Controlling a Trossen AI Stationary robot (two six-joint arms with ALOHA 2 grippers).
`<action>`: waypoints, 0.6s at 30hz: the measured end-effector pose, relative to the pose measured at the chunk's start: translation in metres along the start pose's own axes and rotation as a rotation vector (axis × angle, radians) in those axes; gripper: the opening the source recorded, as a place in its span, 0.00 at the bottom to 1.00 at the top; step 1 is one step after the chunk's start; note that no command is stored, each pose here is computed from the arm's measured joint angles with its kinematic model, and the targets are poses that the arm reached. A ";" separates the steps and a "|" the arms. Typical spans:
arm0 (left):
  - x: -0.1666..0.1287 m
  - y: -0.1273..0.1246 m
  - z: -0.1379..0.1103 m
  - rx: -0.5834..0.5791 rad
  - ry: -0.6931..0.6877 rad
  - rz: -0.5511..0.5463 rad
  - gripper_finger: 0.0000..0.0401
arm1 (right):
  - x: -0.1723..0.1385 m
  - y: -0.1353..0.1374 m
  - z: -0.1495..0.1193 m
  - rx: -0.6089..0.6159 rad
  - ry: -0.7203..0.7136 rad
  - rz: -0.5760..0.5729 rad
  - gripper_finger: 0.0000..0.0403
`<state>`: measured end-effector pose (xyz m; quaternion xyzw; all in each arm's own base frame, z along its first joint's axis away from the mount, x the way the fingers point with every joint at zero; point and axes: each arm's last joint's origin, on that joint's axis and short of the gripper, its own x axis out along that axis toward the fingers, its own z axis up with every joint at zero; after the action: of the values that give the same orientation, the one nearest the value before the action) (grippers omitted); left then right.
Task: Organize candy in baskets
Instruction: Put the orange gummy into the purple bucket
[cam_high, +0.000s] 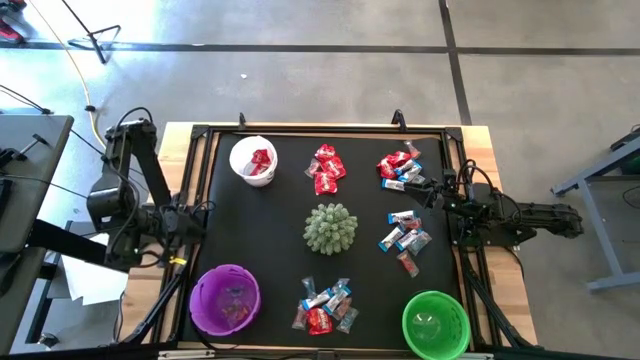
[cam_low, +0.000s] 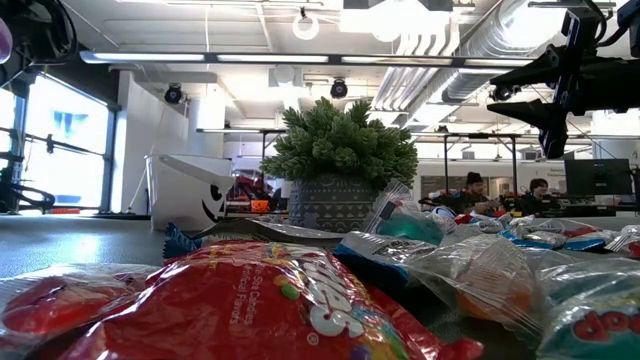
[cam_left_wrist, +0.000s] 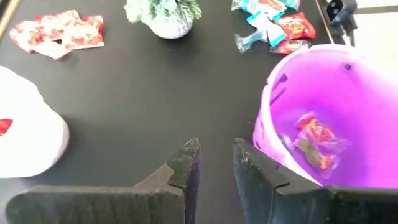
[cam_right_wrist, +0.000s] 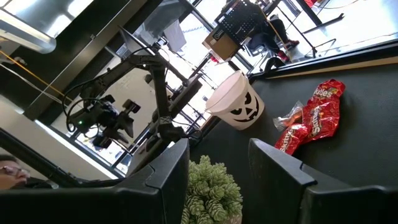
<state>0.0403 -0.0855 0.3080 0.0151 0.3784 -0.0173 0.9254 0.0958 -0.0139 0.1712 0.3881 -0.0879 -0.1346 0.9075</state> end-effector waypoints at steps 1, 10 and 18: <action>0.000 0.001 0.000 0.001 -0.004 0.010 0.21 | 0.000 0.000 0.000 0.000 0.000 0.000 0.40; 0.003 0.002 0.004 0.028 -0.044 0.052 0.21 | 0.000 0.000 0.000 0.000 0.000 -0.001 0.40; 0.013 0.000 0.020 0.019 -0.163 0.153 0.21 | 0.000 0.000 0.000 0.000 0.000 0.000 0.40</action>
<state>0.0634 -0.0869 0.3132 0.0514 0.2992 0.0487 0.9515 0.0958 -0.0139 0.1712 0.3882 -0.0880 -0.1346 0.9074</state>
